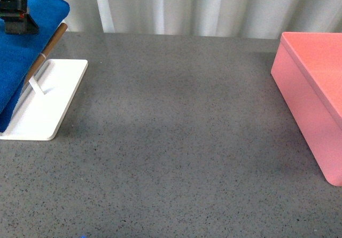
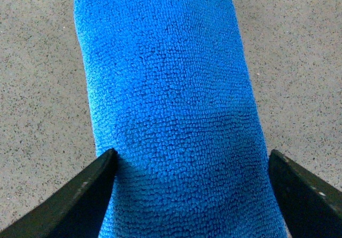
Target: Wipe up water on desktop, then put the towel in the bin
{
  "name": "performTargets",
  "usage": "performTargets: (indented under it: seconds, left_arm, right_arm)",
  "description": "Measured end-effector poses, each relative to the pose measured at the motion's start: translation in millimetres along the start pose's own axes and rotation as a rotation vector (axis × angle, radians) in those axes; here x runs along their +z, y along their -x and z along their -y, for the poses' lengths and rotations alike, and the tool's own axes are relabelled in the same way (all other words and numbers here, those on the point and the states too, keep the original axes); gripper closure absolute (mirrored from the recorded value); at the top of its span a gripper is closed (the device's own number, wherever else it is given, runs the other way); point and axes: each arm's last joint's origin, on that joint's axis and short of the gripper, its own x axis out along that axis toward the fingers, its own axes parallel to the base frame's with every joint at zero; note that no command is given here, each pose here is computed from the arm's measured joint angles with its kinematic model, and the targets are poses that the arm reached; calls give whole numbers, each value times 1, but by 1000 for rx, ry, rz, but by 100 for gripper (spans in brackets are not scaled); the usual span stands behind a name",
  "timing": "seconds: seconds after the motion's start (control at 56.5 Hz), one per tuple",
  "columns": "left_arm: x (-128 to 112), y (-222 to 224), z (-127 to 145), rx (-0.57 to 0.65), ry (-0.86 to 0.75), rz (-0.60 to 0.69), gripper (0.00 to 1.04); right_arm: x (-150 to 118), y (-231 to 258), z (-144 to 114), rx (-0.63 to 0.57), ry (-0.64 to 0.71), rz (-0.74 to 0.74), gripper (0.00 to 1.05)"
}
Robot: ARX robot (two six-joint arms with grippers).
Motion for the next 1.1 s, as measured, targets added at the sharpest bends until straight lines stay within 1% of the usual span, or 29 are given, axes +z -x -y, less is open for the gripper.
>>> performTargets:
  seconds: [0.124, 0.442, 0.531, 0.673, 0.903, 1.009, 1.097]
  left_arm:
    - [4, -5, -2, 0, 4, 5, 43]
    - [7, -2, -9, 2, 13, 15, 91]
    - [9, 0, -11, -3, 15, 24, 99]
    - [14, 9, -13, -23, 19, 52, 100]
    - [33, 35, -16, -59, 33, 141, 100]
    - [39, 46, -15, -98, 38, 180, 100]
    - [41, 56, -8, -179, 37, 206, 100]
  right_arm:
    - [0, 0, 0, 0, 0, 0, 7]
    - [0, 0, 0, 0, 0, 0, 7]
    - [0, 0, 0, 0, 0, 0, 7]
    - [0, 0, 0, 0, 0, 0, 7]
    - [0, 0, 0, 0, 0, 0, 7]
    - [0, 0, 0, 0, 0, 0, 7]
    - [0, 0, 0, 0, 0, 0, 7]
